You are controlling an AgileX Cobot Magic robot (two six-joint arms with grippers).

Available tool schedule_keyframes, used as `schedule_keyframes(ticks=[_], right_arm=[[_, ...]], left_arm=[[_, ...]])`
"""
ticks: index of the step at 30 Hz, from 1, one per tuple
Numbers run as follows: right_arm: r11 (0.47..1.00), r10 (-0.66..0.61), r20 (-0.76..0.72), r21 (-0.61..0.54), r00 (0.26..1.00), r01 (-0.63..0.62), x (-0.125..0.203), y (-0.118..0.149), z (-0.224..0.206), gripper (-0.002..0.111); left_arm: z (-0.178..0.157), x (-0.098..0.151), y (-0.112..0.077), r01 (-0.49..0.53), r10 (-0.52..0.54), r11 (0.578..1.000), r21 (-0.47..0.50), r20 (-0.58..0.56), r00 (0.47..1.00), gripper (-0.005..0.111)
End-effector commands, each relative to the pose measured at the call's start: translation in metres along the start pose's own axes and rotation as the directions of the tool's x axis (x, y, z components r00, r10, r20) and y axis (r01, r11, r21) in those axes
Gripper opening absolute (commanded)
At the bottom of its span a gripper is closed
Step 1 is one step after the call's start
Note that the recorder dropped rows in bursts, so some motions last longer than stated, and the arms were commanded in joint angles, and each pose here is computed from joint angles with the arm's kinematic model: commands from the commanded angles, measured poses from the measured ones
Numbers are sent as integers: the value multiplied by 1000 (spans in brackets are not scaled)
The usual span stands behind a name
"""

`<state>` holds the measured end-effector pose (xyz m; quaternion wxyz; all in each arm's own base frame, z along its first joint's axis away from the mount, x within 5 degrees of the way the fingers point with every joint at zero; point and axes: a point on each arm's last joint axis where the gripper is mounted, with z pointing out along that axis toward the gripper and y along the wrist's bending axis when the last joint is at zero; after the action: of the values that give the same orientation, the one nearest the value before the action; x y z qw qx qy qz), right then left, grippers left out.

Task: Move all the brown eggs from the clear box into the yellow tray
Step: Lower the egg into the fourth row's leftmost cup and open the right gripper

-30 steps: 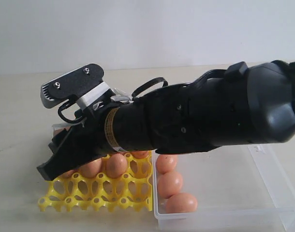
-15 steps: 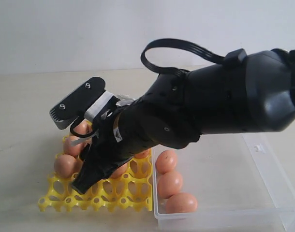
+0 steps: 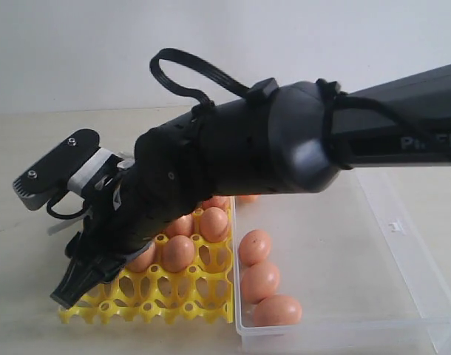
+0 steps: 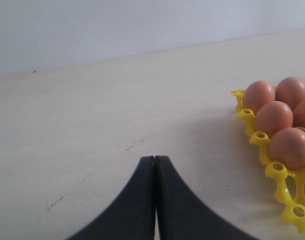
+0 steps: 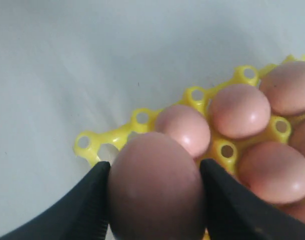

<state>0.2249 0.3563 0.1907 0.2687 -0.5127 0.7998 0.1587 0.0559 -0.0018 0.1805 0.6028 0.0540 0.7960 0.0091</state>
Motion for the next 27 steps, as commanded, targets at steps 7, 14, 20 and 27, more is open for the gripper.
schedule_keyframes(ticks=[7,14,20,27], right_arm=[[996,94,124,-20,988,-92,-13,6,17,0],[990,142,119,-40,983,-138,-11,10,24,0],[986,163,140,-46,977,-158,-11,14,30,0],[977,209,113,-60,971,-203,-4,18,33,0]], left_arm=[[0,-2,0,6,-6,1000,4,14,1000,0],[0,-2,0,6,-6,1000,4,14,1000,0],[0,-2,0,6,-6,1000,4,14,1000,0],[0,-2,0,6,-6,1000,4,14,1000,0]])
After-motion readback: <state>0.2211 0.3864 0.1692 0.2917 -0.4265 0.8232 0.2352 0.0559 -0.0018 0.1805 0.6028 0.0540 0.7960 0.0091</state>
